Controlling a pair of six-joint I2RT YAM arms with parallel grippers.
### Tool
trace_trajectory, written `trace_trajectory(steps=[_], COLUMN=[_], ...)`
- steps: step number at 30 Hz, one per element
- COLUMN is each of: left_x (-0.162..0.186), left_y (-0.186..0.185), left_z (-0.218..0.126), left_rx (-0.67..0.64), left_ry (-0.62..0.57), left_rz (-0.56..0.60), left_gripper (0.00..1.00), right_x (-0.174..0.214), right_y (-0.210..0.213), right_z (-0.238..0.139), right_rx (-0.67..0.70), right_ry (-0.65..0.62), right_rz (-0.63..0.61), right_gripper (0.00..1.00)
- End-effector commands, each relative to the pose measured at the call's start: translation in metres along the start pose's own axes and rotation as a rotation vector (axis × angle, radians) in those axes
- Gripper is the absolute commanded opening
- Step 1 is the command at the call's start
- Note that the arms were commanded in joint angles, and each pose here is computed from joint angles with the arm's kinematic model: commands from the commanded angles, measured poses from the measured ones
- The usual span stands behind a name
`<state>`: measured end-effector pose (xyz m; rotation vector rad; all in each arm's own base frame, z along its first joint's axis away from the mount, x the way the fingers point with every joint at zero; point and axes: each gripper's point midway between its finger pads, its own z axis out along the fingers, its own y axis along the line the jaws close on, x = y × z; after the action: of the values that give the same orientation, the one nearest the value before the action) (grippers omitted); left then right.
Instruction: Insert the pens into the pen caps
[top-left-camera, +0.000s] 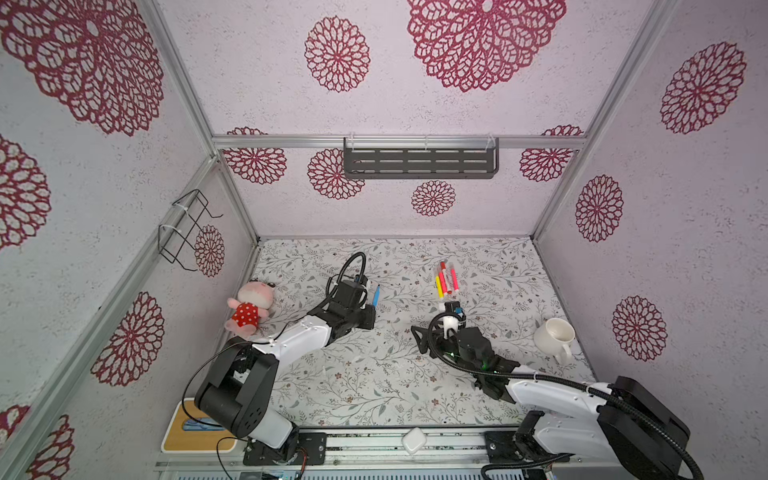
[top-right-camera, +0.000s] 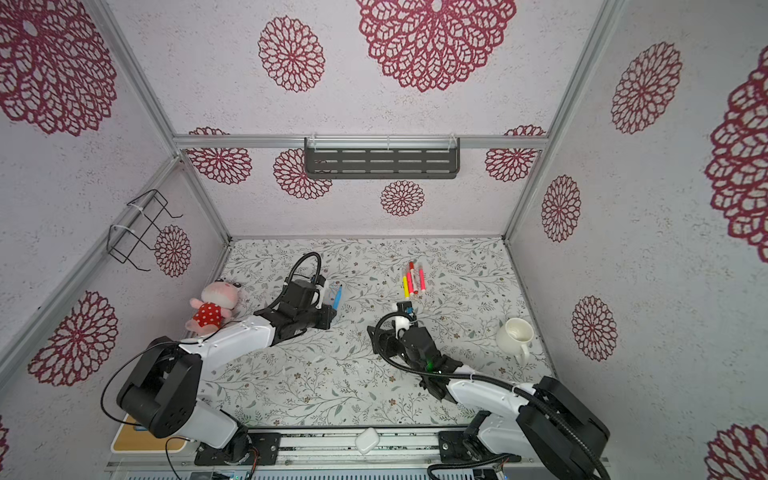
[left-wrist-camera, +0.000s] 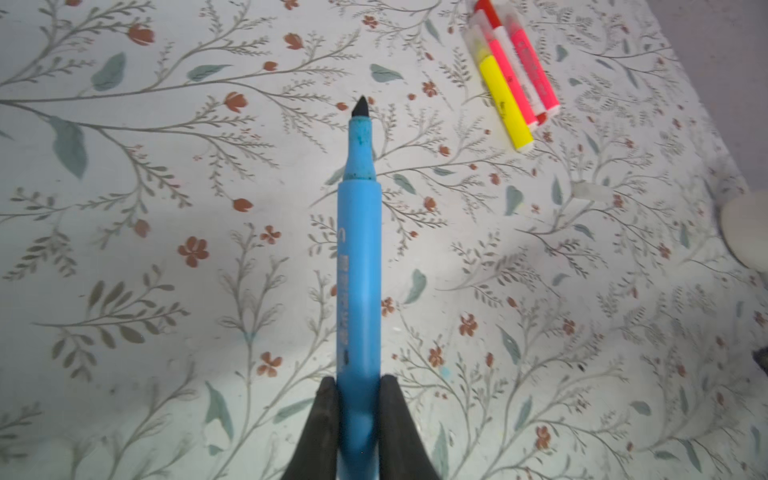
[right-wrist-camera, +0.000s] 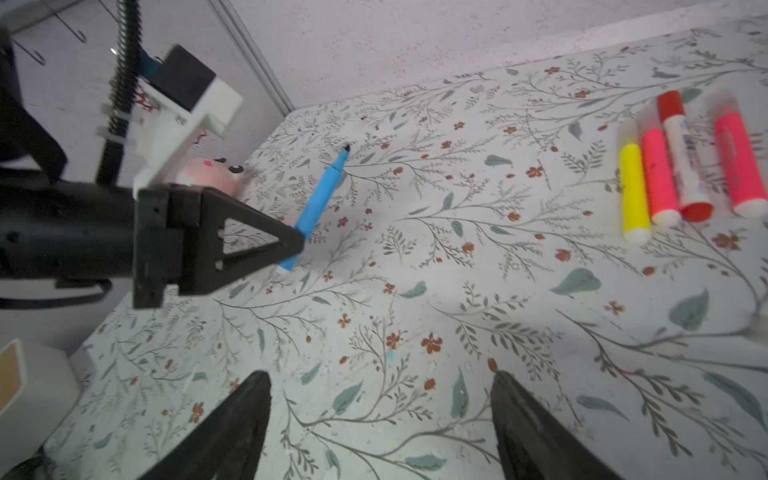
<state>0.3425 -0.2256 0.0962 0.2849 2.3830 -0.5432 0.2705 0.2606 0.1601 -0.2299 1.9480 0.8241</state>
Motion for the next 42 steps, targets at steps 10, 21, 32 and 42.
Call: trace_trajectory(steps=[10, 21, 32, 42], left_x=[-0.017, -0.007, -0.006, 0.001], left_y=[-0.077, -0.091, -0.108, -0.115], left_z=[-0.04, -0.048, -0.05, -0.048], left_rx=[0.213, 0.236, 0.273, 0.298], left_ry=[-0.207, -0.209, -0.218, -0.199], left_rz=[0.003, 0.023, 0.037, 0.052], left_gripper=[0.1, 0.1, 0.1, 0.09], right_x=[-0.032, -0.053, -0.056, -0.055], right_y=[0.046, 0.057, 0.056, 0.049], right_z=[0.018, 0.026, 0.037, 0.034], right_rx=[-0.364, -0.483, -0.476, -0.464], right_ry=[0.053, 0.006, 0.014, 0.004], right_rz=[0.21, 0.283, 0.284, 0.285], right_gripper=[0.71, 0.6, 0.53, 0.2])
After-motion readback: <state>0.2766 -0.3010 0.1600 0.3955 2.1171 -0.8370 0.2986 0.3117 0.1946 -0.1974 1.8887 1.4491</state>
